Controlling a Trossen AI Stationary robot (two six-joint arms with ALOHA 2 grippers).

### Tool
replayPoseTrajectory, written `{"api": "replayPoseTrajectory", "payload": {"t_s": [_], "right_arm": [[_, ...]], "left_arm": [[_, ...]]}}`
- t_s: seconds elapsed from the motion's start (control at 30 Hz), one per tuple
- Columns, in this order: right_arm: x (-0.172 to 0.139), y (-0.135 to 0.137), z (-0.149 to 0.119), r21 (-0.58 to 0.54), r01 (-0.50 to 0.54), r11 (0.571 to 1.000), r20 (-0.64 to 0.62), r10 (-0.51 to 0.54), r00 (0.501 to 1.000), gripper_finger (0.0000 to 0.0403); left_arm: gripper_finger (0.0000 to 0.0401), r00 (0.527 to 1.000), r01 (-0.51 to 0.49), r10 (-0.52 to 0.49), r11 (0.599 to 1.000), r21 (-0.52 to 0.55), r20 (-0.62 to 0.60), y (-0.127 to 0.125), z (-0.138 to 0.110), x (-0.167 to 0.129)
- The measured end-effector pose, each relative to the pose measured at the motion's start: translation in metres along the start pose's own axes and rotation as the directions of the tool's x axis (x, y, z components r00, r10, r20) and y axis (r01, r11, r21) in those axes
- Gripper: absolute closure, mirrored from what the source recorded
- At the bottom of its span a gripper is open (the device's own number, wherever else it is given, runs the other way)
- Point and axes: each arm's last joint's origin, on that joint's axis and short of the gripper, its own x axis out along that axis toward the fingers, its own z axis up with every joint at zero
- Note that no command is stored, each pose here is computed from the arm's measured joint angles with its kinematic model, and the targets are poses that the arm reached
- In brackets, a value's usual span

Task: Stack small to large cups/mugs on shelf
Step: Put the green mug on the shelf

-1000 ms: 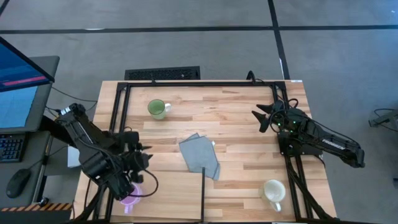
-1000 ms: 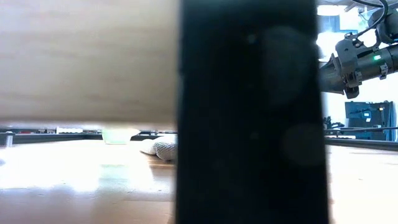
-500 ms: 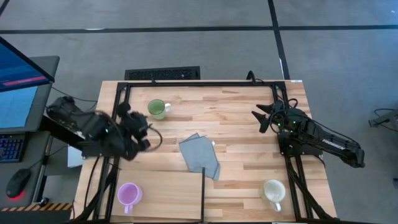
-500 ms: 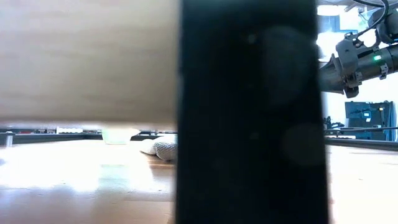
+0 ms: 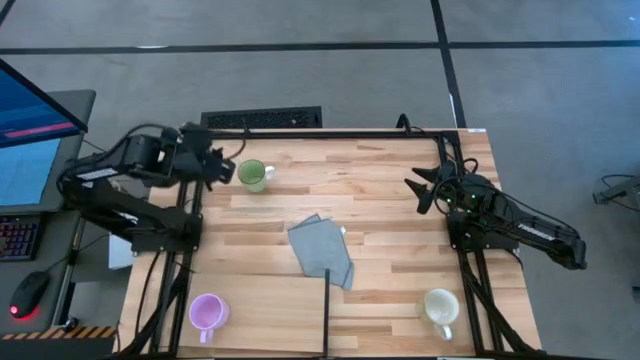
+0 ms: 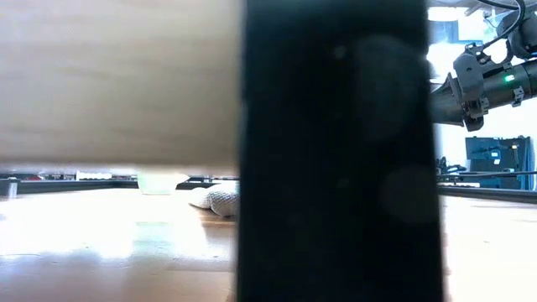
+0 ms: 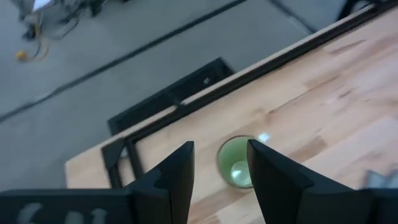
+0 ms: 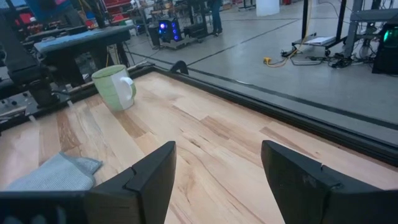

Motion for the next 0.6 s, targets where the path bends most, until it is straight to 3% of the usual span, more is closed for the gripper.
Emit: {"api": "replayPoseTrajectory", "payload": {"t_s": [0.2, 0.6], "right_arm": [[0.000, 0.000, 0.000, 0.001, 0.000, 1.000, 0.000, 0.000, 1.000, 0.0143], [0.000, 0.000, 0.000, 0.009, -0.004, 1.000, -0.001, 0.004, 1.000, 0.0143]], "left_arm": [[0.0262, 0.992, -0.063, 0.061, 0.998, -0.014, -0.110, 0.002, 0.017, 0.031], [0.0262, 0.952, -0.025, 0.027, 1.000, 0.012, -0.304, -0.003, 0.042, 0.096]]}}
